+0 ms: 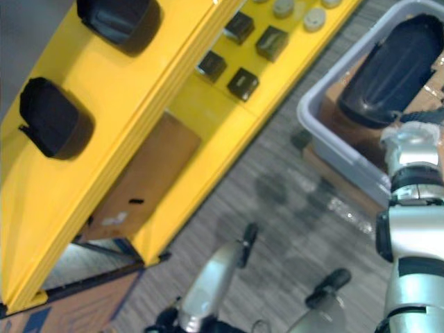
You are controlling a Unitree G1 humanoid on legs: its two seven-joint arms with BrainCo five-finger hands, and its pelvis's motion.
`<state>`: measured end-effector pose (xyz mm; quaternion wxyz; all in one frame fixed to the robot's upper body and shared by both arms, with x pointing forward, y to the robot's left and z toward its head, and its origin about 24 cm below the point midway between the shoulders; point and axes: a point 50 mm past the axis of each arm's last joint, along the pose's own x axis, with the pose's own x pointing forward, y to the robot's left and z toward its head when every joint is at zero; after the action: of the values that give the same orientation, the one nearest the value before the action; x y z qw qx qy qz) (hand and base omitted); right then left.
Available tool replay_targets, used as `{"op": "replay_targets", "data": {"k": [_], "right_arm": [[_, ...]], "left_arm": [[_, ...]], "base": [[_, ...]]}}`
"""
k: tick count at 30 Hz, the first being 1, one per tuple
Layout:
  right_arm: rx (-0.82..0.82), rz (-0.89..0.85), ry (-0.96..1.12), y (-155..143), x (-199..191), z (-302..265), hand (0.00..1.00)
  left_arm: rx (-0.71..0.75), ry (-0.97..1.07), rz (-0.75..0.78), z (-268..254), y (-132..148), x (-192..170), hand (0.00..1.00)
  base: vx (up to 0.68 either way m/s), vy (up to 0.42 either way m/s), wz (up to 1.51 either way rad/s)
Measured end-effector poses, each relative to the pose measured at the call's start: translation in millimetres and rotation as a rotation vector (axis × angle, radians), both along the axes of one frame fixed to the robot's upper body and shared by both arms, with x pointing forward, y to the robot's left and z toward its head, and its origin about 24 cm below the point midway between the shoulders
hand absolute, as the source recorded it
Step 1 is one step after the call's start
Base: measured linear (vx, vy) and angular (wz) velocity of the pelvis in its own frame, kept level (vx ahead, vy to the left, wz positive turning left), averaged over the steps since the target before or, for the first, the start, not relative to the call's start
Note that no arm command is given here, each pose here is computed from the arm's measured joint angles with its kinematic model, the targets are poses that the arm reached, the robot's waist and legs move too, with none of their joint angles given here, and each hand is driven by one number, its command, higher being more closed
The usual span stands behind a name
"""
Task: Walk over and take plastic housings, then place them on the shelf
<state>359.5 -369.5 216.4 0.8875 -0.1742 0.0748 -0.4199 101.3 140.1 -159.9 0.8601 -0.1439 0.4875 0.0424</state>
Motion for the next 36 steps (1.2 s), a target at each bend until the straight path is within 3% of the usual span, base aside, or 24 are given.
{"op": "replay_targets", "data": {"k": [5,13,18,26,36], "right_arm": [[-0.113,0.012,0.095,-15,-9,10,1.00],[-0.424,-0.096,0.418,-29,-22,20,1.00],[-0.480,-0.199,0.568,-38,-32,23,1.00],[-0.522,-0.182,0.559,-38,-30,28,1.00],[-0.697,-0.077,0.399,-16,-11,36,1.00]], "left_arm": [[-0.023,0.010,0.003,0,-3,2,0.00],[-0.027,0.002,-0.001,1,-4,3,0.00],[-0.019,-0.032,-0.004,3,-4,7,0.00],[0.031,-0.213,-0.065,20,-1,31,0.00],[0.113,-0.370,0.001,45,13,51,0.00]], "base": [[-0.01,-0.001,0.00],[0.00,-0.004,0.03],[0.01,-0.014,0.10],[0.00,-0.008,-0.01],[-0.04,-0.020,-0.09]]}}
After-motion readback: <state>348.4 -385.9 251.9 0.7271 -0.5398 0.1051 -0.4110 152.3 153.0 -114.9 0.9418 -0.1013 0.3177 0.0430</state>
